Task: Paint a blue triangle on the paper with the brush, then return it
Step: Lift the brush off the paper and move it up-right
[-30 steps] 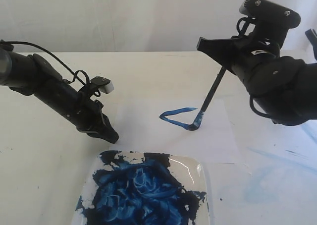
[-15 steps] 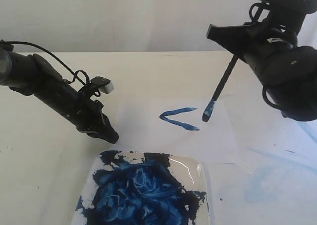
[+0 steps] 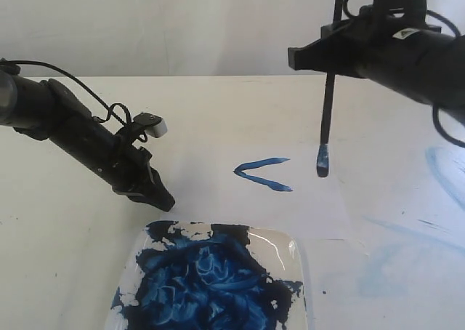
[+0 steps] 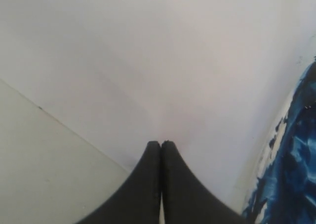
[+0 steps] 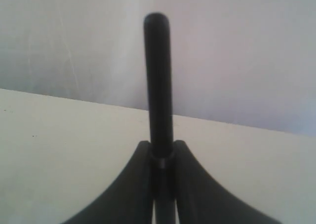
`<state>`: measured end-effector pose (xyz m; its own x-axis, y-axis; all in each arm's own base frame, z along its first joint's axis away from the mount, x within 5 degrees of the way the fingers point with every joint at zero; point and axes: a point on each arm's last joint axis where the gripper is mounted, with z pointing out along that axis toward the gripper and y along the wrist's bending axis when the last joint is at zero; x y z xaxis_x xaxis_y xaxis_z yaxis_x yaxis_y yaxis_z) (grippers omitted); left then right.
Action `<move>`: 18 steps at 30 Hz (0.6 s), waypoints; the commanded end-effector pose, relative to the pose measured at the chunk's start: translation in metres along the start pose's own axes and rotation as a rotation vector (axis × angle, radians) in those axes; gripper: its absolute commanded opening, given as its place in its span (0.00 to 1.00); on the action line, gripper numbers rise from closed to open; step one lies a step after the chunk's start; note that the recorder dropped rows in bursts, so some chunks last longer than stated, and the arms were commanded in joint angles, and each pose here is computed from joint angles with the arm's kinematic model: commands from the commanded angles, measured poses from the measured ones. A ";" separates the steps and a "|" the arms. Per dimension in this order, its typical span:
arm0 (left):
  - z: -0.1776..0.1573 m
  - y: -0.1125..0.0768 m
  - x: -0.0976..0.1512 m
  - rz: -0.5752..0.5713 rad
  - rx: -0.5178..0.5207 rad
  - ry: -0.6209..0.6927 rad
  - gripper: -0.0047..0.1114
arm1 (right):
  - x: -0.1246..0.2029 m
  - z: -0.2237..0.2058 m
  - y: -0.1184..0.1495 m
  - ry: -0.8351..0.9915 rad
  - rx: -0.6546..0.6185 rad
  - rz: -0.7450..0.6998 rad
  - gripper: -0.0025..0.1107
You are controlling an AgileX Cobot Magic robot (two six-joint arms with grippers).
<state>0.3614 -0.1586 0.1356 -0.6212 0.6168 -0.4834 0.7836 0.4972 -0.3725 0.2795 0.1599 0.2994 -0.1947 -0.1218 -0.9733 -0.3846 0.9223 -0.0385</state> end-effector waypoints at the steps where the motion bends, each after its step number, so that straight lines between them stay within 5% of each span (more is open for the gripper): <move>1: 0.001 -0.005 0.001 -0.008 0.030 0.005 0.04 | -0.020 0.002 -0.020 -0.019 -0.024 -0.097 0.02; 13: 0.001 -0.005 0.001 -0.008 0.030 0.005 0.04 | -0.049 0.005 -0.034 -0.132 -0.047 -0.101 0.02; 18: 0.001 -0.005 0.001 -0.008 0.030 0.005 0.04 | -0.049 0.011 -0.021 -0.221 -0.334 -0.042 0.02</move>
<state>0.3612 -0.1586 0.1357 -0.6212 0.6174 -0.4826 0.7836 0.4955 -0.3748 0.3085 0.1415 0.3440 -0.0219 -0.1065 -0.9941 -0.5005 0.8619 -0.0813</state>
